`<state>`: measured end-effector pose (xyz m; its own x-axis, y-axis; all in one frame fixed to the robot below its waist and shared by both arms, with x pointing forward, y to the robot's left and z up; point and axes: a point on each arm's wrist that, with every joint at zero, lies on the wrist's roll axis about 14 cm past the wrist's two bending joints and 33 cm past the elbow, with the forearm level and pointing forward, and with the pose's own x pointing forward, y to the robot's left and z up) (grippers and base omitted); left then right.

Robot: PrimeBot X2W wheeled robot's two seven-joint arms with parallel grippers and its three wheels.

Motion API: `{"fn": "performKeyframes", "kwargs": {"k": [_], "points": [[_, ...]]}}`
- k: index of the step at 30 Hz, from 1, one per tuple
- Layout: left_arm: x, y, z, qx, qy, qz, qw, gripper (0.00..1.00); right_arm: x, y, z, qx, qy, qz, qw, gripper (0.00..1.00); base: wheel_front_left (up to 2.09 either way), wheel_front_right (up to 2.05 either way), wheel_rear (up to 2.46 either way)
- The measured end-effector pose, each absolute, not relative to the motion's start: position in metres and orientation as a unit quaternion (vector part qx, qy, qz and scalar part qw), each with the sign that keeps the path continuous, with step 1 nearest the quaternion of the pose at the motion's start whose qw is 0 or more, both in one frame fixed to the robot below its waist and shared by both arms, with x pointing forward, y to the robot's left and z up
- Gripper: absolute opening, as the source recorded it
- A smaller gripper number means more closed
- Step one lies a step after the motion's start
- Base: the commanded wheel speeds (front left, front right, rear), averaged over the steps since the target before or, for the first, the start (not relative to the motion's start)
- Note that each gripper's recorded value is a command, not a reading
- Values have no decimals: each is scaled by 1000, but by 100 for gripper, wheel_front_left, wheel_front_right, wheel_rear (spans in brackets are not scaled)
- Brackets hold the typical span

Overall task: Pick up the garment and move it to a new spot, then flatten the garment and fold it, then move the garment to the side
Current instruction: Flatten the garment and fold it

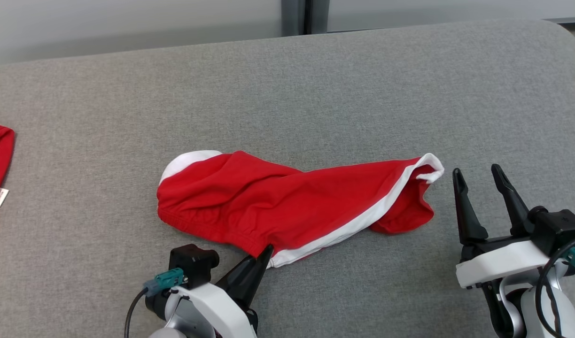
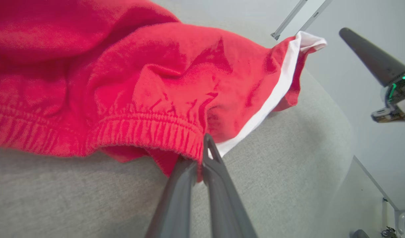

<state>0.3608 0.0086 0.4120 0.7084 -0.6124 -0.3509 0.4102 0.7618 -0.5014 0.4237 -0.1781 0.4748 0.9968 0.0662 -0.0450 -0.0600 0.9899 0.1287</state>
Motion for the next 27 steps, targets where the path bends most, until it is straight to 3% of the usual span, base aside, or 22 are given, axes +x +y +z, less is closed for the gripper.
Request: {"fn": "performKeyframes", "kwargs": {"k": [12,27], "points": [[376,27,501,-163,144,-318,923,0,430,-172,481,74,14,39,996,100,0,0,0],[460,63,466,-140,176,-252,941,0,436,-182,470,81,22,25,996,100,0,0,0]]}}
